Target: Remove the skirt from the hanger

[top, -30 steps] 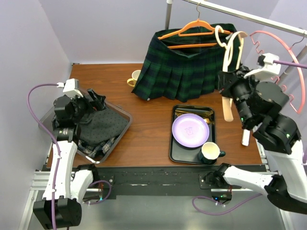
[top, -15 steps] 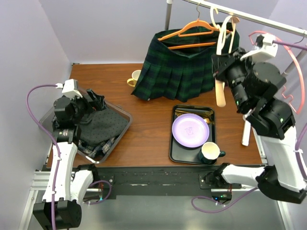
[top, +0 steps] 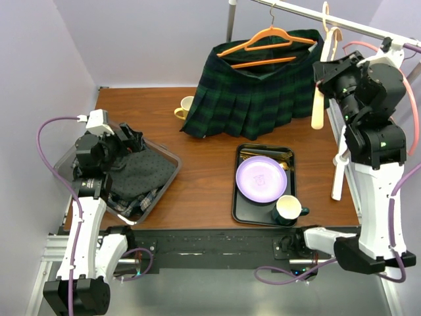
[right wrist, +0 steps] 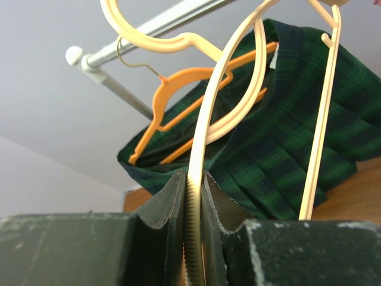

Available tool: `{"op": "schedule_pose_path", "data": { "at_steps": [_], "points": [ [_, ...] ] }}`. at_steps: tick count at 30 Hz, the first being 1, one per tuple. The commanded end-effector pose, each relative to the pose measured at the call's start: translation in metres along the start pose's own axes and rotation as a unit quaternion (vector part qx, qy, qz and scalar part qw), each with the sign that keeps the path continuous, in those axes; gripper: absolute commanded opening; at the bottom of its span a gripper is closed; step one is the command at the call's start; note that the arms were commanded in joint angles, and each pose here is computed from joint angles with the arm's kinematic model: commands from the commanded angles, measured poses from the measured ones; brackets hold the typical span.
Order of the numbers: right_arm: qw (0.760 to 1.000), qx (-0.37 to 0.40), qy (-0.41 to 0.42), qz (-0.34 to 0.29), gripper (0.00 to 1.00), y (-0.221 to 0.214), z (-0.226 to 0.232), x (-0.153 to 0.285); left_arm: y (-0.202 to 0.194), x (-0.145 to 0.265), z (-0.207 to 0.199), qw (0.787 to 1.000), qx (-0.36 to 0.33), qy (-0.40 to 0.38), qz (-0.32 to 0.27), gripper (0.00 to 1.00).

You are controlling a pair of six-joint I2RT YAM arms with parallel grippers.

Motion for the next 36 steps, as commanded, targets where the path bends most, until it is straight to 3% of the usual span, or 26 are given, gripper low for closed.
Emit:
{"op": "schedule_pose_path", "data": {
  "at_steps": [1, 16, 19, 20, 23, 29, 36],
  "points": [
    [0.997, -0.049, 0.057, -0.037, 0.0, 0.016, -0.002, -0.003, 0.005, 0.001, -0.002, 1.0, -0.015, -0.006, -0.017, 0.99],
    [0.992, -0.107, 0.059, -0.031, 0.01, 0.002, -0.057, -0.029, 0.002, -0.001, -0.003, 1.0, -0.017, -0.018, -0.007, 1.0],
    [0.995, -0.089, 0.047, -0.016, 0.27, -0.001, -0.058, -0.018, 0.003, -0.001, -0.003, 1.0, -0.017, -0.018, -0.008, 0.99],
    [0.996, -0.082, 0.043, -0.01, 0.42, -0.001, -0.058, -0.014, 0.003, 0.0, -0.003, 1.0, -0.017, -0.018, -0.008, 0.99],
    [0.998, -0.057, 0.023, 0.015, 0.59, -0.003, -0.058, 0.002, 0.002, 0.0, -0.003, 1.0, -0.017, -0.018, -0.008, 1.0],
    [0.999, -0.026, 0.006, 0.035, 0.77, 0.001, -0.053, 0.03, 0.002, 0.0, -0.004, 1.0, -0.017, -0.021, -0.008, 0.99],
    [0.997, -0.012, 0.074, 0.025, 0.77, 0.022, -0.03, 0.058, 0.003, -0.002, -0.007, 0.999, -0.021, -0.045, -0.006, 0.98]
  ]
}}
Point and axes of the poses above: each gripper's point midway between its finger pads, its own x axis back along the fingers, its own z axis along the line the jaws close on, y = z × x, the point moved 10 cm from there along x, back along the fingers, and after that the axes turned 15 degrees about x, right-handed, at the moved point
